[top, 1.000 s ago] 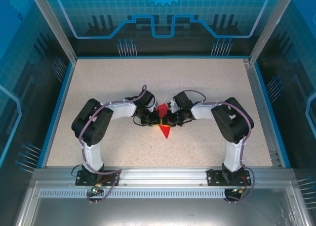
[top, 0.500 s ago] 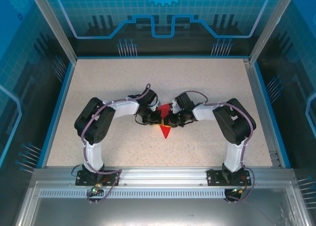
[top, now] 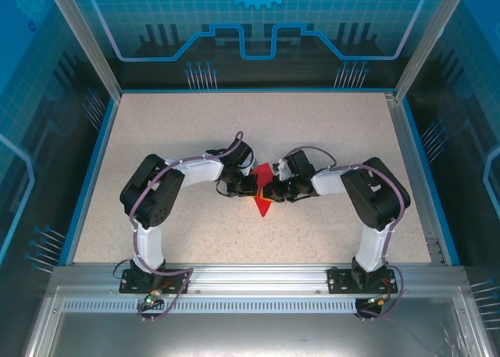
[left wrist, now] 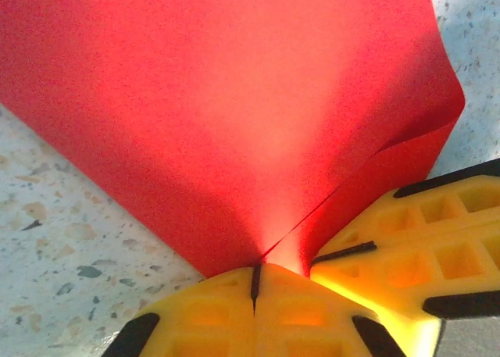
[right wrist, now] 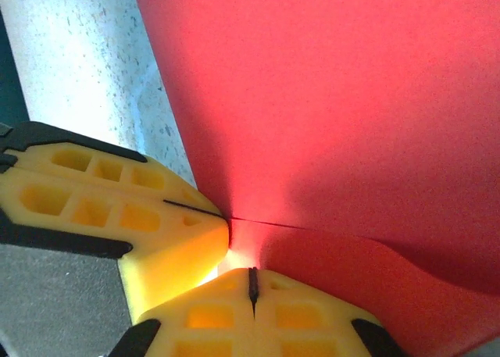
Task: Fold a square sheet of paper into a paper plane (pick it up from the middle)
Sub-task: Third fold the triangle at the center of the table.
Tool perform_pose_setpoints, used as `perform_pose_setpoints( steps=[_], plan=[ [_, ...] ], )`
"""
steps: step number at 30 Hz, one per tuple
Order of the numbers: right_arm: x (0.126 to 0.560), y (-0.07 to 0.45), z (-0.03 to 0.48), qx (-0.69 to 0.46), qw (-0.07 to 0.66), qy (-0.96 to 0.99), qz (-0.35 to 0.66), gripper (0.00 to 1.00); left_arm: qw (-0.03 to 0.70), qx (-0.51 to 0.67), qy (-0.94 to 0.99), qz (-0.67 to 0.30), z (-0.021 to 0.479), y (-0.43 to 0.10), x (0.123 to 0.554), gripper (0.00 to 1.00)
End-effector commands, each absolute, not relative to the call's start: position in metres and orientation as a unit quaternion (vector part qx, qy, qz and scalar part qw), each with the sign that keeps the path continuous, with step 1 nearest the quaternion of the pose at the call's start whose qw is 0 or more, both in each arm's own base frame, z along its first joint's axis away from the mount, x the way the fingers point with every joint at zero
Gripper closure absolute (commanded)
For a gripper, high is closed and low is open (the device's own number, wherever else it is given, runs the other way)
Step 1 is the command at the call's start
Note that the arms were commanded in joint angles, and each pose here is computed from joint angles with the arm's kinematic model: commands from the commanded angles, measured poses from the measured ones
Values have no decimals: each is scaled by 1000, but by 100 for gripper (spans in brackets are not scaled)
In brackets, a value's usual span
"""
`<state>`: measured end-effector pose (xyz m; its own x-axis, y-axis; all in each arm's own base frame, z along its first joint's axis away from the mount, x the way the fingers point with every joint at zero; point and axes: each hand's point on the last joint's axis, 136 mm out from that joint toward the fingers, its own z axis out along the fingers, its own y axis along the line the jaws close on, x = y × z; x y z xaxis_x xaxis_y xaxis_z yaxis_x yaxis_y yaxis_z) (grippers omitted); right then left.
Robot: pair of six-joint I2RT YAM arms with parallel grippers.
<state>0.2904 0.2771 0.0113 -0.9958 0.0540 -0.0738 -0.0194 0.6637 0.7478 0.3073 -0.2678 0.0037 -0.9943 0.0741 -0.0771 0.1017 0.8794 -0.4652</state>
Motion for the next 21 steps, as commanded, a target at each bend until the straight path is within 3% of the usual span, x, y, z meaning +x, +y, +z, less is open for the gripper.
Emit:
perform_pose_setpoints(
  steps=[1,21],
  plan=[
    [288,254,-7,48,39,920,387,99,-39,35,998,-43,-79,-189,269,100],
    [309,222,-9,119,64,915,381,99,-45,50,997,-25,-81,-184,265,100]
  ],
)
